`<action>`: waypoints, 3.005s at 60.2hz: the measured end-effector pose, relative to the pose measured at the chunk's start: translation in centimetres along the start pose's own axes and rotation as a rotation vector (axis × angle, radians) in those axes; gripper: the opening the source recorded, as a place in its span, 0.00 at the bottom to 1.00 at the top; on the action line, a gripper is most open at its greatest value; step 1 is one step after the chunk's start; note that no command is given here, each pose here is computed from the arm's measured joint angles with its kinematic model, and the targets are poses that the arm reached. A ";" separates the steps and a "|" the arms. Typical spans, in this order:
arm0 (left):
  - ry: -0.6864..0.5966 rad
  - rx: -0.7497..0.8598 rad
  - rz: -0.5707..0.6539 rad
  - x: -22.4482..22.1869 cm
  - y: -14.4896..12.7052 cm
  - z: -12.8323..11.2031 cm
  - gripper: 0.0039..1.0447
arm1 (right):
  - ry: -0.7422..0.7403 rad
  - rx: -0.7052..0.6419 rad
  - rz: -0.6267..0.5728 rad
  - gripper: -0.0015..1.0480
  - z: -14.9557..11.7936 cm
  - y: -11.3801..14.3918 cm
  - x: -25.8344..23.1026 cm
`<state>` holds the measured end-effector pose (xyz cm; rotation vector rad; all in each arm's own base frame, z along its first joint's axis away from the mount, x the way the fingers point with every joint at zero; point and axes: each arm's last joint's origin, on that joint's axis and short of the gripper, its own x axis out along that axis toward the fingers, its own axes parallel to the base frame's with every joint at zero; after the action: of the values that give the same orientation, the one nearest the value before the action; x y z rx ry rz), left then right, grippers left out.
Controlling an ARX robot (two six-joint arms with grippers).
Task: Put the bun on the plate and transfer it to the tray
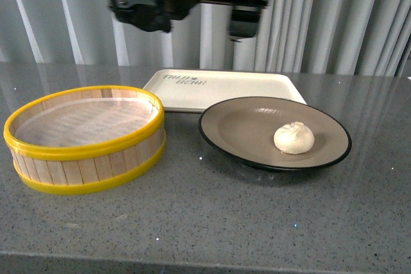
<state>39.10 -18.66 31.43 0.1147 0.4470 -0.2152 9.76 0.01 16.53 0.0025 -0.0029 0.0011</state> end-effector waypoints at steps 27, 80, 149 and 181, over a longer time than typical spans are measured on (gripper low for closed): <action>-0.477 -0.125 0.183 -5.0 5.2 -6.7 0.51 | 0.000 0.000 -0.003 0.92 0.0 0.0 0.0; -0.439 -0.120 0.216 -16.2 11.1 -23.4 0.04 | 0.000 0.000 0.001 0.92 0.0 0.0 0.0; -0.476 -0.116 0.216 -21.3 10.9 -26.7 0.04 | 0.000 0.000 0.000 0.92 0.0 0.0 0.0; -0.477 -0.116 0.216 -22.2 10.7 -27.1 0.04 | 0.000 0.000 0.000 0.92 0.0 0.0 0.0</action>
<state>10.78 -0.01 17.53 -0.0048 -0.0296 0.0003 9.76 0.01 16.53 0.0025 -0.0029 0.0015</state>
